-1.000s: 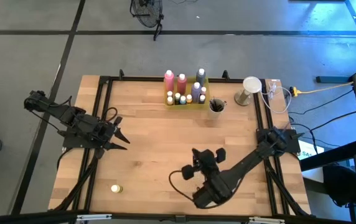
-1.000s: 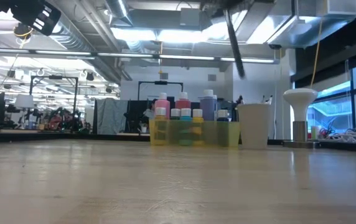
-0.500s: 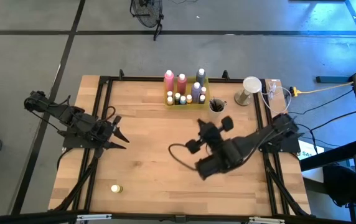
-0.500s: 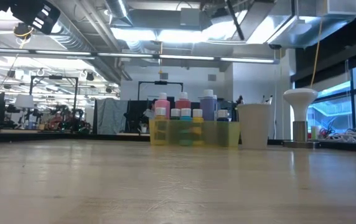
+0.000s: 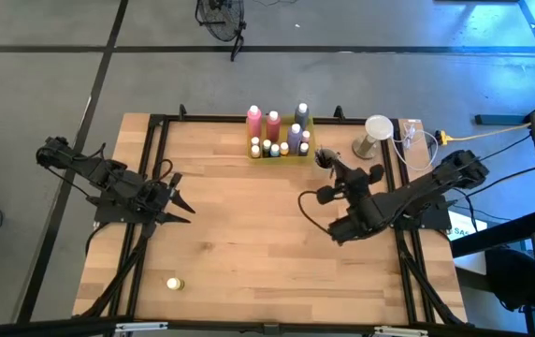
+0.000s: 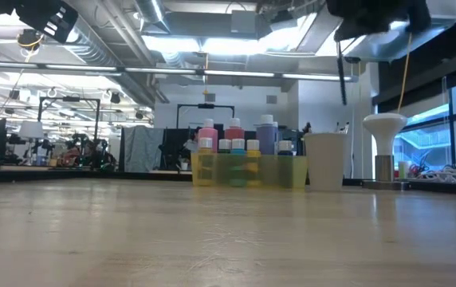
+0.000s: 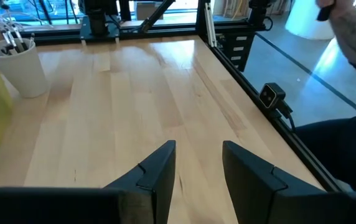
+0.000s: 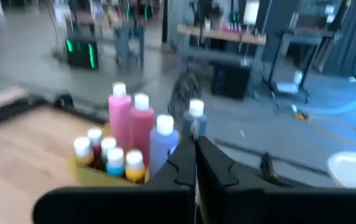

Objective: Pick & Place Paint Supplies
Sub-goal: Put the silver paint brush into the white cup

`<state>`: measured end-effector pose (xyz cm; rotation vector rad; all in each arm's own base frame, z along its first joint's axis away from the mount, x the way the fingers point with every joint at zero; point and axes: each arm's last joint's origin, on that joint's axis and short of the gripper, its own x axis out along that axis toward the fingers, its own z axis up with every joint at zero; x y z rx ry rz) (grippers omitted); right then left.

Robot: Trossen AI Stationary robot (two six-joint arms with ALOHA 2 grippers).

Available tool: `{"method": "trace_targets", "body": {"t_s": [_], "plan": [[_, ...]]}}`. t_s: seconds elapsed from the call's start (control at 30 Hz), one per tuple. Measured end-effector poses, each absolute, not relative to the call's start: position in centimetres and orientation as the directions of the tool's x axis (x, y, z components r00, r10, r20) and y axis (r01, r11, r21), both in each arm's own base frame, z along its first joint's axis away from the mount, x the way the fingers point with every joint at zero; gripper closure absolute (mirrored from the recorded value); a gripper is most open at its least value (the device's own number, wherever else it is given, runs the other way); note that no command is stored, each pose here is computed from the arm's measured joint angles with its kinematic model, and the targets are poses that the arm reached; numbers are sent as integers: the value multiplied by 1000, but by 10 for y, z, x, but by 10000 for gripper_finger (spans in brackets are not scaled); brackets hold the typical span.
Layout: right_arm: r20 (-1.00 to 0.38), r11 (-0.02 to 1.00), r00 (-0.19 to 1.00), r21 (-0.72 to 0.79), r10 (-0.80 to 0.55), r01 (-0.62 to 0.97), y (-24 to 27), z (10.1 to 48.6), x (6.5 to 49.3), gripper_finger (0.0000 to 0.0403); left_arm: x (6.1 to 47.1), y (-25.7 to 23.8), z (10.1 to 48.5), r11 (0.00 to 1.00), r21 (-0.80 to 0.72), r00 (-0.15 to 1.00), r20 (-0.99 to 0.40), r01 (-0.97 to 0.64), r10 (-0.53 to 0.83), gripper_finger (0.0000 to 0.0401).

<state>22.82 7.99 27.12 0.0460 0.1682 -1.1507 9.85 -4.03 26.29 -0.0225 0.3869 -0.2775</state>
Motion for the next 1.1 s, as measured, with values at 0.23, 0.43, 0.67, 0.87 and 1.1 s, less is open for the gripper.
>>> {"method": "trace_targets", "body": {"t_s": [0.23, 0.43, 0.67, 0.87, 1.1], "plan": [[-57, 341, 340, -19, -939, 940, 55, 249, 225, 403, 99, -40, 263, 964, -71, 891, -369, 258, -265, 274], [-15, 262, 262, -2, -965, 965, 34, 253, 233, 403, 99, -40, 263, 964, -70, 891, -370, 256, -263, 274], [-54, 194, 195, 9, -979, 981, 21, 246, 243, 403, 98, -40, 262, 964, -70, 889, -376, 255, -262, 274], [-135, 158, 157, 2, -978, 987, 11, 233, 251, 403, 98, -40, 262, 964, -71, 889, -376, 255, -262, 274], [-141, 148, 152, 41, -978, 988, 6, 210, 252, 403, 98, -40, 262, 964, -72, 889, -376, 255, -263, 274]]}}
